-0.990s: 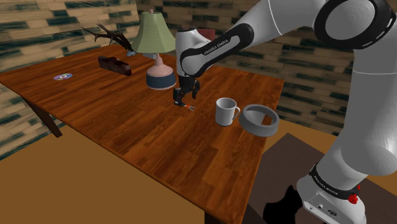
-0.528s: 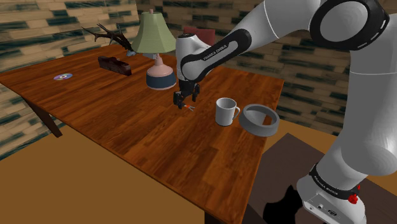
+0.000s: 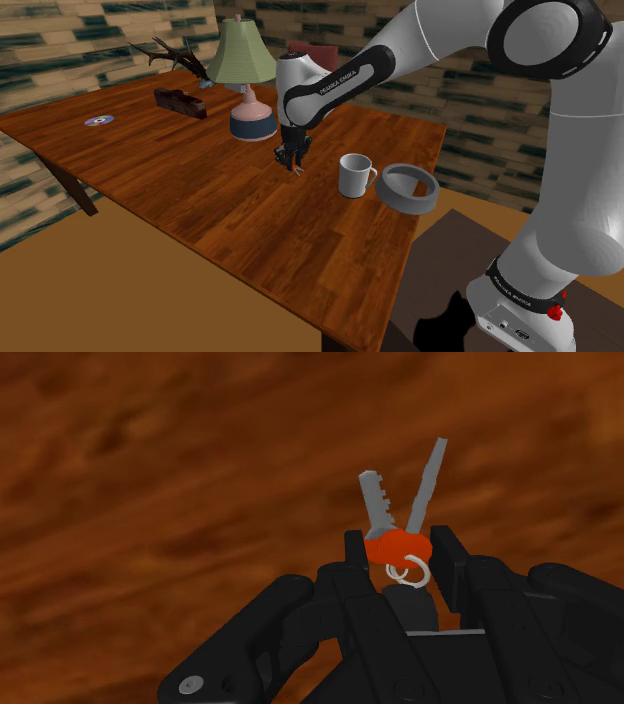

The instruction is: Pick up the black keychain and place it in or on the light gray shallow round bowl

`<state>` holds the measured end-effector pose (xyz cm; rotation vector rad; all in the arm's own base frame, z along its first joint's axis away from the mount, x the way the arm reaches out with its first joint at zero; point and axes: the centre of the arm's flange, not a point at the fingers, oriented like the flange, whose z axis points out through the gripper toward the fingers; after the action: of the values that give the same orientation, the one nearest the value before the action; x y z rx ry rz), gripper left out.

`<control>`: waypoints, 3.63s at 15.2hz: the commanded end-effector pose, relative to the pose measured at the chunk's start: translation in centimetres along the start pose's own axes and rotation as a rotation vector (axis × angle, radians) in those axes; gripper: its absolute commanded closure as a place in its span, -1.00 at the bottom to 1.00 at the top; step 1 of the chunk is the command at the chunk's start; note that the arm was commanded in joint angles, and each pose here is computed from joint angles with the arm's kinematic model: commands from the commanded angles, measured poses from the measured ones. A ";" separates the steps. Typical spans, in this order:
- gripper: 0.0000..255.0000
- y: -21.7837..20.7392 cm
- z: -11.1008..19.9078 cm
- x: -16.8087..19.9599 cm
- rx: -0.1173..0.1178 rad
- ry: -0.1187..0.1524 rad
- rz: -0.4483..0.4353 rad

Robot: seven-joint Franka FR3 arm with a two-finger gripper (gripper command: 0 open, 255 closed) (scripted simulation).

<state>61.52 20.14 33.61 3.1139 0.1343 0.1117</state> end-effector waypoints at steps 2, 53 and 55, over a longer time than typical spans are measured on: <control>1.00 0.1 0.1 0.0 -0.001 -0.002 0.001; 1.00 14.7 -14.6 -27.3 -0.001 -0.002 0.001; 1.00 15.9 -14.8 -29.7 -0.001 -0.002 0.001</control>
<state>33.64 2.63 46.68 3.1121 0.1312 0.1095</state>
